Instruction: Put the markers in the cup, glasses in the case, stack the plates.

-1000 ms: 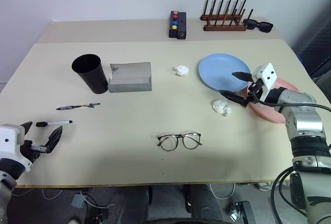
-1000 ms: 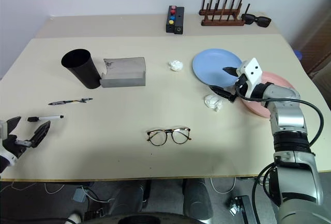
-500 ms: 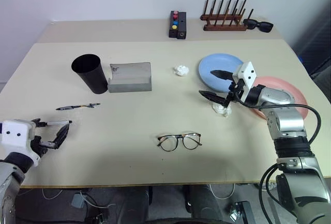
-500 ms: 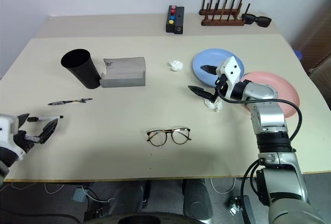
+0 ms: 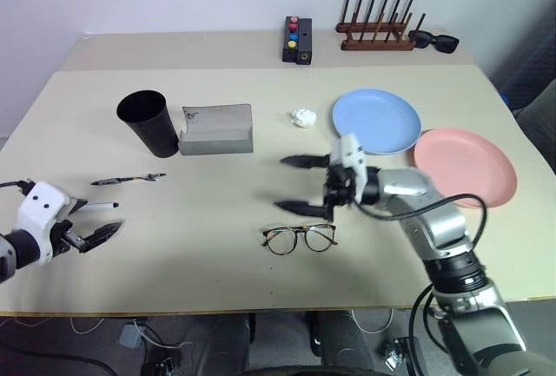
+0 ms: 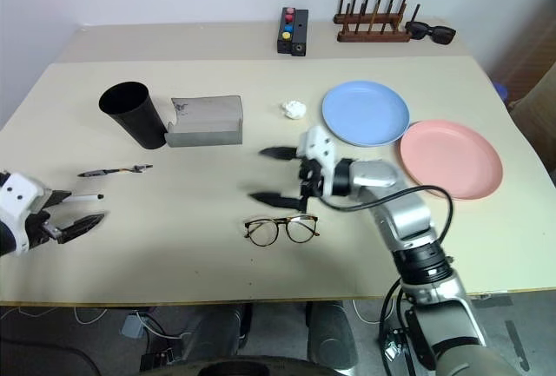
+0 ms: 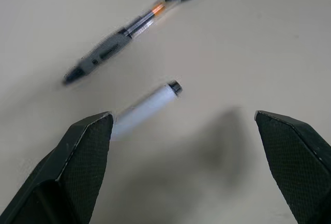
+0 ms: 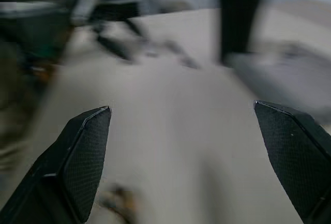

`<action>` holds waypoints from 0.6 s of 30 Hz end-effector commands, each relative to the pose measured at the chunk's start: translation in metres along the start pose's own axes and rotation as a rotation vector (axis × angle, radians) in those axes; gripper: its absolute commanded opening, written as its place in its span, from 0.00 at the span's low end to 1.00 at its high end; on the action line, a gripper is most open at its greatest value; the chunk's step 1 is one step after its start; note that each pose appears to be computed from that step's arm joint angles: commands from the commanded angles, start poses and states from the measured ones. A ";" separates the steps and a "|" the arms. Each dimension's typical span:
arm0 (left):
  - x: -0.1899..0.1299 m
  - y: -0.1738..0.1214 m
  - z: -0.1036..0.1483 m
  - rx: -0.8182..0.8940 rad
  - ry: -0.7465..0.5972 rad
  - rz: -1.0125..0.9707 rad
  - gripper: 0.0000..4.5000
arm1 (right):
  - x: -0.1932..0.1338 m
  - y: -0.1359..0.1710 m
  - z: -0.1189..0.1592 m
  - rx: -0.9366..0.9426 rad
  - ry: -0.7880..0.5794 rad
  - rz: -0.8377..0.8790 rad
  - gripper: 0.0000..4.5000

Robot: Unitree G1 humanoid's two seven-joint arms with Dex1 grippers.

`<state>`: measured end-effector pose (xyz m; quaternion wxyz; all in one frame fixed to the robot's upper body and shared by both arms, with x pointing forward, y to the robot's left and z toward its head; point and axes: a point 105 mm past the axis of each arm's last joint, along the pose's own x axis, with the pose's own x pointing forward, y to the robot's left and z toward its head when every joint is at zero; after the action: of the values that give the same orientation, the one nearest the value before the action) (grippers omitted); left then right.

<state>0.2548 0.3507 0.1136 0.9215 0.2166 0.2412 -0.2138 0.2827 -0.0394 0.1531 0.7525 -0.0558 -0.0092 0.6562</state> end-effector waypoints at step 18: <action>0.022 0.009 -0.008 0.052 0.185 -0.261 0.27 | 0.016 0.010 0.012 0.015 -0.104 -0.059 1.00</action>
<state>0.2785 0.3497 0.1023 0.8619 0.2204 0.3229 -0.3230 0.2795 -0.0257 0.1472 0.7763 -0.0157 -0.0095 0.6300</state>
